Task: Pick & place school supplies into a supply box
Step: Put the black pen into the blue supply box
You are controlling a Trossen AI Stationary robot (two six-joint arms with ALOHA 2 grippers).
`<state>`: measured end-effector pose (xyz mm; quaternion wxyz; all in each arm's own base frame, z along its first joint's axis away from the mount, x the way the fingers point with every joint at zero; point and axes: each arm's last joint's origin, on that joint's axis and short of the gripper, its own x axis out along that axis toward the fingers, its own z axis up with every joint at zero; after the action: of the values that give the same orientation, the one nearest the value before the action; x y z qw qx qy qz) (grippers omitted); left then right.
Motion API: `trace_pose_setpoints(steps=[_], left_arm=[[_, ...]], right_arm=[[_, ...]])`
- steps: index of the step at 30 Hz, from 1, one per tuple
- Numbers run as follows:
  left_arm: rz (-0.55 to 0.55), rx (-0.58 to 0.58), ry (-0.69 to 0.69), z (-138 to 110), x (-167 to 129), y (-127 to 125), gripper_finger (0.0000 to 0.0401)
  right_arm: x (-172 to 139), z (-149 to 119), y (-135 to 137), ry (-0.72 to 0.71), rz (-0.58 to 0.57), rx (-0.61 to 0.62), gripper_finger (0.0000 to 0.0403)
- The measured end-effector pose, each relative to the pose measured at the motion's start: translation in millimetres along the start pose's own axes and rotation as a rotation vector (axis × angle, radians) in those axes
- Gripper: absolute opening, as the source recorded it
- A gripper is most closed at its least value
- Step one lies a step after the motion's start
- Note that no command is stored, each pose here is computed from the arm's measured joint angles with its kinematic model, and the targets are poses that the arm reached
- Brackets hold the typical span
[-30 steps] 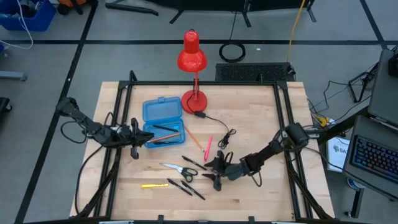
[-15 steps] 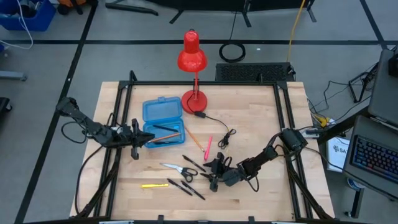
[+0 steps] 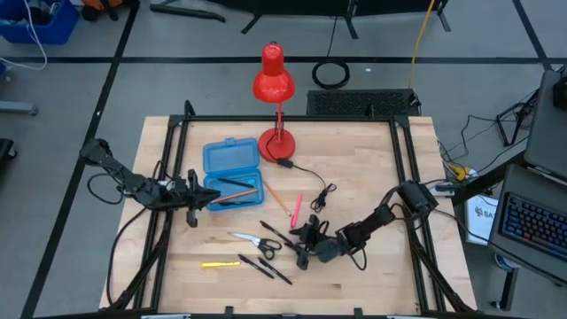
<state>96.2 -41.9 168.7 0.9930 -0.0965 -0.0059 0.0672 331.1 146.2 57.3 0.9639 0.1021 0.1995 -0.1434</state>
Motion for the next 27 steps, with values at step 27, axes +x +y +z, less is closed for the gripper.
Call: trace_pose_setpoints(steps=[27], left_arm=[[0.005, 0.004, 0.016, -2, 0, 0, 0.0037]], right_arm=[[14, -26, -11, 0.012, -0.035, -0.065, 0.0199]])
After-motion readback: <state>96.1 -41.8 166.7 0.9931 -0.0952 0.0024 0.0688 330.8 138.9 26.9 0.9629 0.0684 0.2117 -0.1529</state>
